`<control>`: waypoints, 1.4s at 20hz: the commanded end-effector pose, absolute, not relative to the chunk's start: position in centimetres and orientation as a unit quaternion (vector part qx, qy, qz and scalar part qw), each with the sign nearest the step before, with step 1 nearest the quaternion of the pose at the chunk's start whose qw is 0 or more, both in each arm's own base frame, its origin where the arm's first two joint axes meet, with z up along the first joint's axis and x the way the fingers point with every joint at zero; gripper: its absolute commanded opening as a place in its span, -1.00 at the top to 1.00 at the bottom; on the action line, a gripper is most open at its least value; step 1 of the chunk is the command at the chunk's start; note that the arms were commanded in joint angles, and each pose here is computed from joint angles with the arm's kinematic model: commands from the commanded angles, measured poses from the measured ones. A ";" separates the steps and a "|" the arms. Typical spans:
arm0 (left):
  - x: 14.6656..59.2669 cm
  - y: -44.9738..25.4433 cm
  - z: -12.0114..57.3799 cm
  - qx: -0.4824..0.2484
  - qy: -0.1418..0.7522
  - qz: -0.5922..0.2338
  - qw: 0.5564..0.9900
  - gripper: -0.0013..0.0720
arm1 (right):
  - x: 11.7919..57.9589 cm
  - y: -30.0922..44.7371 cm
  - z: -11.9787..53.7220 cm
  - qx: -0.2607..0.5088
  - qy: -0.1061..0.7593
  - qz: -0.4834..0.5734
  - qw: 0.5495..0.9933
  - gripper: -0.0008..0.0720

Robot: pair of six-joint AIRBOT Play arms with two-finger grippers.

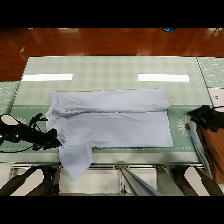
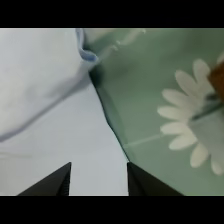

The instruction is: Fold the shirts.

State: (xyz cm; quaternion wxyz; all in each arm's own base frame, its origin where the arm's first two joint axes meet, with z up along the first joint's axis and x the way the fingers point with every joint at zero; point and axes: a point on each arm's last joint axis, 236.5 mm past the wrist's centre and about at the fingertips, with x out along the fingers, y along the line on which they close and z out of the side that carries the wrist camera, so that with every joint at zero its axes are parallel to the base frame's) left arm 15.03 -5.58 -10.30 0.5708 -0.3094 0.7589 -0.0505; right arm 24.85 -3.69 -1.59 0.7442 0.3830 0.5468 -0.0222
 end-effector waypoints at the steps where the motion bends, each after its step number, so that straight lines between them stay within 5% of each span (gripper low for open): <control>1: 14.9 -5.7 -10.1 -0.308 0.761 -0.055 0.569 0.91 | 18.5 -2.2 -5.7 0.362 0.654 -0.046 0.663 -0.15; 9: 15.3 -6.1 -9.8 -0.322 0.756 -0.057 0.568 0.91 | 15.7 0.3 -9.2 0.326 0.738 -0.021 0.590 -0.14; 19: 15.4 -6.1 -9.9 -0.322 0.755 -0.056 0.569 0.91 | 17.8 3.7 -12.4 0.322 0.752 0.018 0.575 -0.13; 20: 15.5 -6.0 -9.9 -0.321 0.753 -0.055 0.572 0.91 | 19.0 4.5 -12.1 0.333 0.735 0.038 0.589 0.05; 21: 15.7 -5.9 -10.0 -0.320 0.750 -0.054 0.576 0.91 | 20.1 5.6 -11.2 0.347 0.718 0.073 0.600 0.67; 22: 16.3 -5.6 -9.8 -0.315 0.744 -0.058 0.586 0.91 | 20.9 6.2 -10.2 0.349 0.706 0.103 0.607 0.92; 28: 24.7 -4.2 -4.3 -0.368 0.644 -0.077 0.667 0.91 | 25.4 6.1 -5.0 0.339 0.660 0.149 0.653 0.92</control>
